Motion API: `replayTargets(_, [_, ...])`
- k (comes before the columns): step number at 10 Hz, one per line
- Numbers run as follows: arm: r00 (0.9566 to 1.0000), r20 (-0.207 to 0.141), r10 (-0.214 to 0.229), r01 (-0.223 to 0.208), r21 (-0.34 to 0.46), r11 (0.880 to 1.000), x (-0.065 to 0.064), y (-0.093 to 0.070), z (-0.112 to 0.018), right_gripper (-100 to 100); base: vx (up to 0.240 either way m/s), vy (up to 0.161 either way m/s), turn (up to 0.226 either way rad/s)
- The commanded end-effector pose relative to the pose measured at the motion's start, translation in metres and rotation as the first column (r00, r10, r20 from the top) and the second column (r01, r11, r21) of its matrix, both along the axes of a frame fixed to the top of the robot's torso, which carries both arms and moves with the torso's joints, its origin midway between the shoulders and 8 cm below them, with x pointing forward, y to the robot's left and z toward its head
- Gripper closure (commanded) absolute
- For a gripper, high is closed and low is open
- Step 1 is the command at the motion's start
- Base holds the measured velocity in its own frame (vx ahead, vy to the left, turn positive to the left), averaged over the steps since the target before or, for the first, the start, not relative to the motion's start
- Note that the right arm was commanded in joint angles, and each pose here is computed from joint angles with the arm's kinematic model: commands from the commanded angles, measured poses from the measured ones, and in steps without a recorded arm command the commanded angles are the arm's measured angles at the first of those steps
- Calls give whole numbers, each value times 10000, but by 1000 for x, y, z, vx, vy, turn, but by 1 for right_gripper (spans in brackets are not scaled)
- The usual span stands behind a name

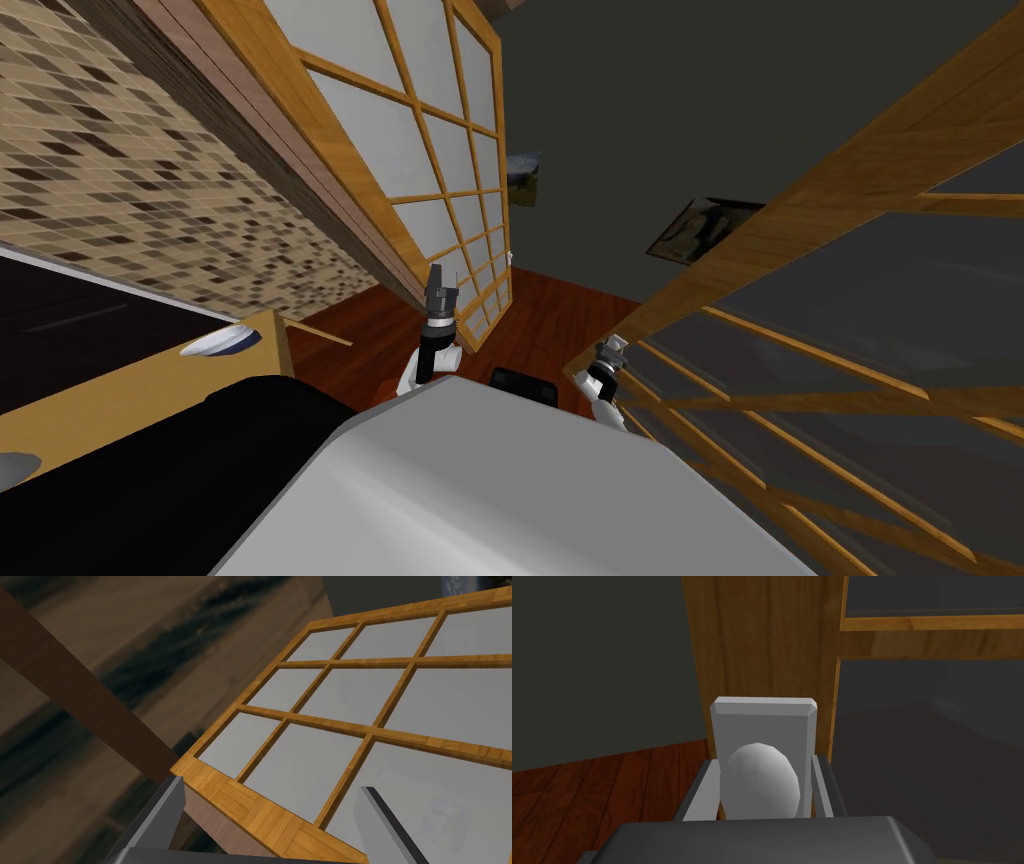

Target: Push the door open

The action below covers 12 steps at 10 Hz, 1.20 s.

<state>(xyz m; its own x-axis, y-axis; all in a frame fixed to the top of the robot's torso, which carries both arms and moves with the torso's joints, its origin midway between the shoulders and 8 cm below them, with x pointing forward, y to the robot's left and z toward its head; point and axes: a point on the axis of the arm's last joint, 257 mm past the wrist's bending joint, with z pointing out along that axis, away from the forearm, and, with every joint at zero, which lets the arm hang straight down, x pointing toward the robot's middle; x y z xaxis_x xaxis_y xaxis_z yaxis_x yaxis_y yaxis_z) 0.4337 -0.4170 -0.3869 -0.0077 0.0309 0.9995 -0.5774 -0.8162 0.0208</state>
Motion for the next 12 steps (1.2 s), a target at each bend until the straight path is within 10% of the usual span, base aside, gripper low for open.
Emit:
replayTargets(1, [9997,-99,-226,226,-79,9997,-9,-12,-5,100,13,-12,3])
replayTargets(12, [9909,-77,-1345,1347,308,9904,-30,-41,-11,100,142,3,-51])
